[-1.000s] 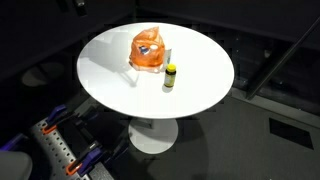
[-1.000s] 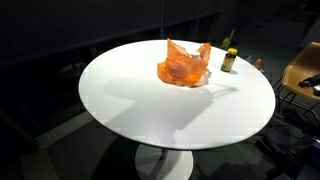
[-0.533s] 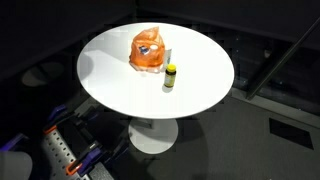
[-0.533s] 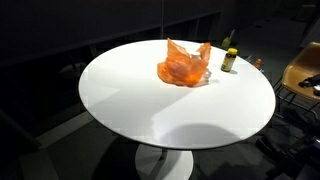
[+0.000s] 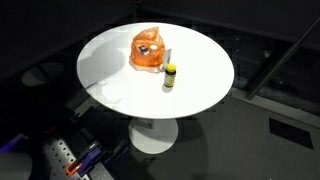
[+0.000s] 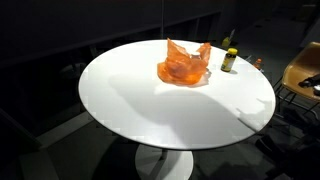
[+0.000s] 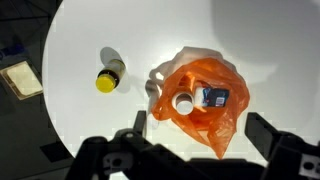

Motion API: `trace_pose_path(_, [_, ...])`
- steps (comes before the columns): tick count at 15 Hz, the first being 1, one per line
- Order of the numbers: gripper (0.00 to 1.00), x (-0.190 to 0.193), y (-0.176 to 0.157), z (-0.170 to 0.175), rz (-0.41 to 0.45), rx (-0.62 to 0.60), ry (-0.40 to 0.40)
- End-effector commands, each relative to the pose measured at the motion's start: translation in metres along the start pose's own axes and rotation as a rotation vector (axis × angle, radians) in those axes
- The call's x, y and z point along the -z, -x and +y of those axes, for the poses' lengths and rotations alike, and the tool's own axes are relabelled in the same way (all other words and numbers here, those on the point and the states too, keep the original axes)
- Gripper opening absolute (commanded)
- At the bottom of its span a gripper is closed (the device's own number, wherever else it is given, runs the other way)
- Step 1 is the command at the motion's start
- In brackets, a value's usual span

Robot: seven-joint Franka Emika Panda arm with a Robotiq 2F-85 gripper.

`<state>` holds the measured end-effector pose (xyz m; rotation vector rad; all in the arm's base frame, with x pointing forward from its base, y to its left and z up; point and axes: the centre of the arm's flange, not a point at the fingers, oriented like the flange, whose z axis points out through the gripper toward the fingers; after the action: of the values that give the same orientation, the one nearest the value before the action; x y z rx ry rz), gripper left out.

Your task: Put the white lotion bottle in the plastic bag

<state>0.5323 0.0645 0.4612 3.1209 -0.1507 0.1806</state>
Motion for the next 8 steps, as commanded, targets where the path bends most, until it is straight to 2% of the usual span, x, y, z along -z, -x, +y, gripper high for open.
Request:
trace_pose_path(1, [1.00, -0.020, -0.045, 0.021, 0.023, -0.085, -0.039])
trace_pose_path(8, [1.00, -0.065, -0.086, 0.058, -0.005, -0.176, -0.079])
